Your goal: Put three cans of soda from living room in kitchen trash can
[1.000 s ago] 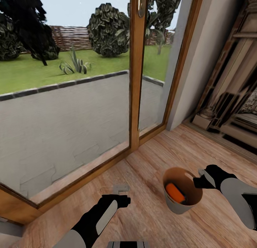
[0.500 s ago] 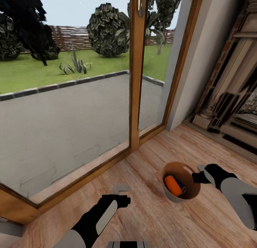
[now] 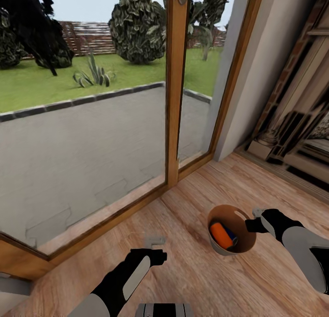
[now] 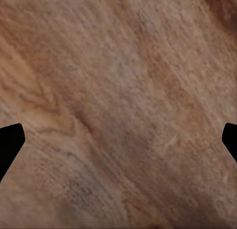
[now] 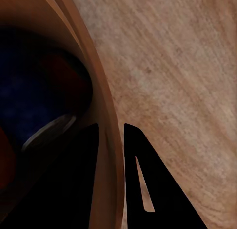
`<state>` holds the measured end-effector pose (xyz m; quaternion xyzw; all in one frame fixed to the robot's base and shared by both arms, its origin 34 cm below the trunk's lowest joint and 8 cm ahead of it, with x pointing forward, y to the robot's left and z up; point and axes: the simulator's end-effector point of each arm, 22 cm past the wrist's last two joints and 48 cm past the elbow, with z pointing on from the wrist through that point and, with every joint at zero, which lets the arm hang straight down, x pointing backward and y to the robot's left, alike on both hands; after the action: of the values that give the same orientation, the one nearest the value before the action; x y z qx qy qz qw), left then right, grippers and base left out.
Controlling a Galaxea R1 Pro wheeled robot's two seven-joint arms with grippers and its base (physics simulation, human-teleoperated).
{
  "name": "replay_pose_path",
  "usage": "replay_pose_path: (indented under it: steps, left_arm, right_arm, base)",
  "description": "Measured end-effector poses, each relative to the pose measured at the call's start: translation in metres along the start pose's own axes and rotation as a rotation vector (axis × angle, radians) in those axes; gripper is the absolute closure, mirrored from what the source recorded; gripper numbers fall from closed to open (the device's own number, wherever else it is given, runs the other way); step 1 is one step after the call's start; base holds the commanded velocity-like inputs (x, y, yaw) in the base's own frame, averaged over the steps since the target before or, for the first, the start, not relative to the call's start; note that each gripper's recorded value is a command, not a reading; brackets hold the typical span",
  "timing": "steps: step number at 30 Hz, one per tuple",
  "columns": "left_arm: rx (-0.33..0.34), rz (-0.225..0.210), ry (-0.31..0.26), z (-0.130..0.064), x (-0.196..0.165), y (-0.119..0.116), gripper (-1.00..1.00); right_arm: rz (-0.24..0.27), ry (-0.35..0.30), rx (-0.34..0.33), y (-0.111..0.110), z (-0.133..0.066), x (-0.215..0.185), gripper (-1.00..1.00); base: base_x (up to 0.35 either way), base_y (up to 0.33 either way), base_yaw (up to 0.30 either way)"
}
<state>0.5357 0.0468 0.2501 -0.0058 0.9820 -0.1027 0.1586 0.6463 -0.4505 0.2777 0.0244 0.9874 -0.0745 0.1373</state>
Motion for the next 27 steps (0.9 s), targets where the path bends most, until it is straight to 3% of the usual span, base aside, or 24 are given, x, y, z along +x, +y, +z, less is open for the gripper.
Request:
replay_pose_path:
  steps: [17, 18, 21, 27]
  left_arm:
    - [0.0, -0.001, 0.007, 0.0, 0.005, 0.0, -1.0]
    - [0.0, -0.002, 0.007, 0.0, 0.005, 0.0, -1.0]
    - [-0.002, -0.01, 0.048, 0.022, 0.017, 0.005, -1.0]
    - [-0.001, -0.008, 0.038, 0.017, 0.014, 0.004, -1.0]
  right_arm:
    - [-0.002, -0.003, 0.0, 0.0, 0.0, 0.0, 1.0]
    - [-0.002, -0.003, 0.0, 0.0, 0.0, 0.0, -1.0]
    - [0.005, 0.053, -0.01, 0.007, 0.029, 0.02, -1.0]
    - [0.007, 0.045, -0.011, 0.006, 0.023, 0.017, -1.0]
  base:
    - [0.0, 0.0, 0.0]
    - [0.0, 0.0, 0.0]
    - [0.0, 0.0, 0.0]
    - [0.0, 0.0, 0.0]
